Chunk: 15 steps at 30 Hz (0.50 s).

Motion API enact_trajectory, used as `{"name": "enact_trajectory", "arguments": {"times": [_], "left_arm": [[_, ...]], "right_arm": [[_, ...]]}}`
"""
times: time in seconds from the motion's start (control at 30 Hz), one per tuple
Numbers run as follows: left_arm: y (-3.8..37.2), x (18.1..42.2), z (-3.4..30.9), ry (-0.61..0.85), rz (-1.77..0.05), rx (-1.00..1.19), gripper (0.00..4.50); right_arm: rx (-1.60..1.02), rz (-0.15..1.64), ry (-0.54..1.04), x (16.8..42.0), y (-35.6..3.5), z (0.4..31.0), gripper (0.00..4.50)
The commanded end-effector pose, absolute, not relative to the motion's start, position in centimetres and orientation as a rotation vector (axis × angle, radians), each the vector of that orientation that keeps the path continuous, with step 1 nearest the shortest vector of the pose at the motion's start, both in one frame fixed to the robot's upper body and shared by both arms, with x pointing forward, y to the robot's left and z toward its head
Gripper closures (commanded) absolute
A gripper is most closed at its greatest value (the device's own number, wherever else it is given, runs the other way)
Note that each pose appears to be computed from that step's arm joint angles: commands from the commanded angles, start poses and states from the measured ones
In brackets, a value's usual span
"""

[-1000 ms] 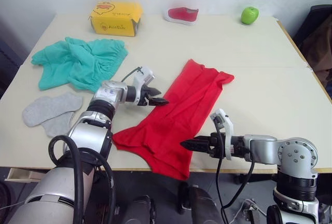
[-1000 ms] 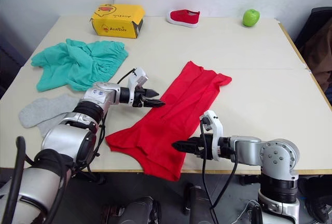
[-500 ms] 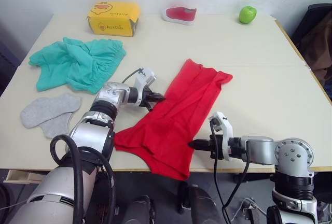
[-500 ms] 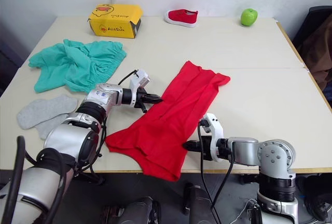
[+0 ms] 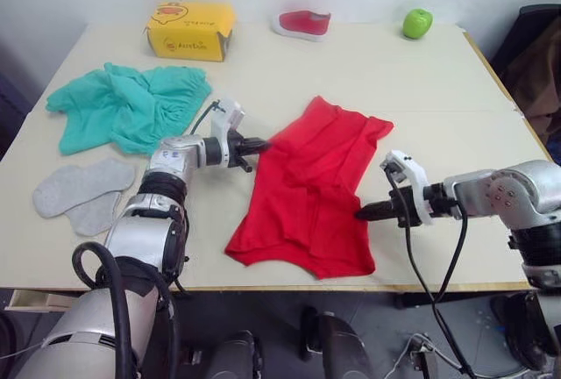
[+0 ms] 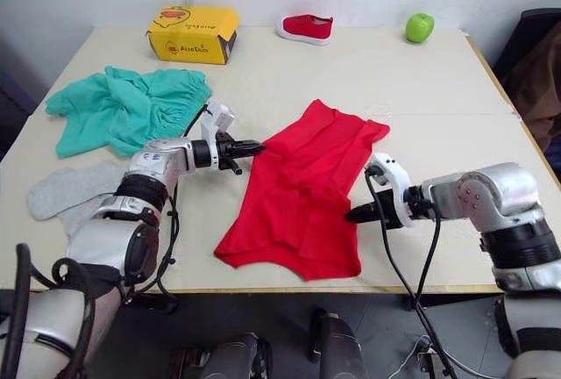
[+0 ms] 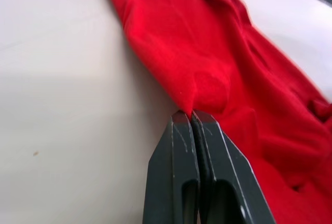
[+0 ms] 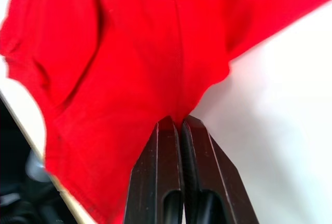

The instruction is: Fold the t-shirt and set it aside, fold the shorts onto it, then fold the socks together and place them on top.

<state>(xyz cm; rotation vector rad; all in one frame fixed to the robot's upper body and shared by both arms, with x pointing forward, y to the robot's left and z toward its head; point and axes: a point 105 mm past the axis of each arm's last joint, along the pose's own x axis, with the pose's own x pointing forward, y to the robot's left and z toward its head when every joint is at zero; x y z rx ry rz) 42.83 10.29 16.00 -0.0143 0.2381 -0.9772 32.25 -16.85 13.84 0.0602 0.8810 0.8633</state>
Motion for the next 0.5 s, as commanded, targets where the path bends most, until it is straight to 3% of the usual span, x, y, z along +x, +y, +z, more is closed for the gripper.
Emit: {"name": "enact_trajectory", "arguments": {"times": [0.03,0.27,0.43,0.5], "left_arm": [[10.5,41.2,15.4,0.200,-0.942,-0.018,4.50],[13.3,40.3,14.4,0.186,-0.698,-0.069,4.50],[13.9,39.6,13.8,0.236,-0.712,-0.045,4.50],[13.9,39.3,13.6,0.255,-0.742,-0.034,4.09]], "right_arm": [[0.006,0.954,0.890,32.3,-16.7,13.9,4.49],[-0.019,1.027,0.908,31.9,-16.0,12.7,4.49],[-0.052,1.031,0.824,32.1,-16.3,13.0,4.49],[-0.045,1.025,0.804,32.0,-16.7,13.4,4.06]]}}
